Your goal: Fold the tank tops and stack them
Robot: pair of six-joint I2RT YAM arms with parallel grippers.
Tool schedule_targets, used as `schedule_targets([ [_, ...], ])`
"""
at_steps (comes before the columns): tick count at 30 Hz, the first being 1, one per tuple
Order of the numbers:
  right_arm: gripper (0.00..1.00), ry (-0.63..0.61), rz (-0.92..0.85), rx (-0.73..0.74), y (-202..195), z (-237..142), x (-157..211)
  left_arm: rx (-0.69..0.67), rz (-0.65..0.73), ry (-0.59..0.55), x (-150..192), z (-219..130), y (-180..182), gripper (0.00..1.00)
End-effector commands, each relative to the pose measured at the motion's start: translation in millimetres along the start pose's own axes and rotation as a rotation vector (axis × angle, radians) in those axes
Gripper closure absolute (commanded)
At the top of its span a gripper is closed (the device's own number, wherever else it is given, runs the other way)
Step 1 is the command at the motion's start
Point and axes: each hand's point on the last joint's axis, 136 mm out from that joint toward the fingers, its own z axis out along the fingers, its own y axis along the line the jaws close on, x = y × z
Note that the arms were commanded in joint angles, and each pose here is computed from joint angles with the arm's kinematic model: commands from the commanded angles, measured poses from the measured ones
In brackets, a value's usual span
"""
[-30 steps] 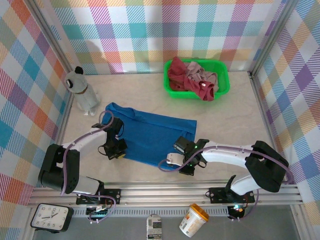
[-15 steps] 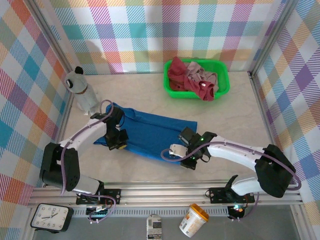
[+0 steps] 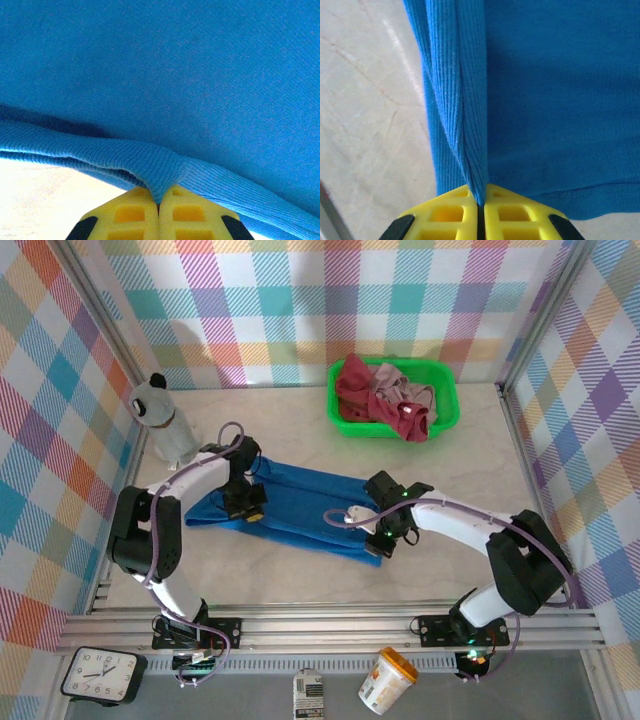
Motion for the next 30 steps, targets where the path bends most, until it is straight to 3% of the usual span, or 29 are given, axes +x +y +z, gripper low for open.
schedule_targets([
  [1,0.88,-0.006,-0.003,-0.005,-10,3,-4,-0.030,0.048,0.021,-5,2,-3,0.97],
  [10,0.79,0.002,0.055,0.025,-31,9,-6,-0.094,0.065,0.015,-21,10,0,0.93],
  [18,0.70,0.040,0.188,0.188,-69,7,6,-0.117,0.049,-0.003,-26,15,3,0.90],
  [22,0.66,0.082,0.275,0.205,-82,6,18,-0.127,0.052,-0.034,-33,11,3,0.79],
  [25,0.66,0.066,0.307,0.212,-84,1,18,-0.113,0.067,-0.027,-35,9,-3,0.67],
  [30,0.61,0.016,0.321,0.227,-81,-15,14,-0.129,0.070,-0.023,-34,-7,6,0.57],
])
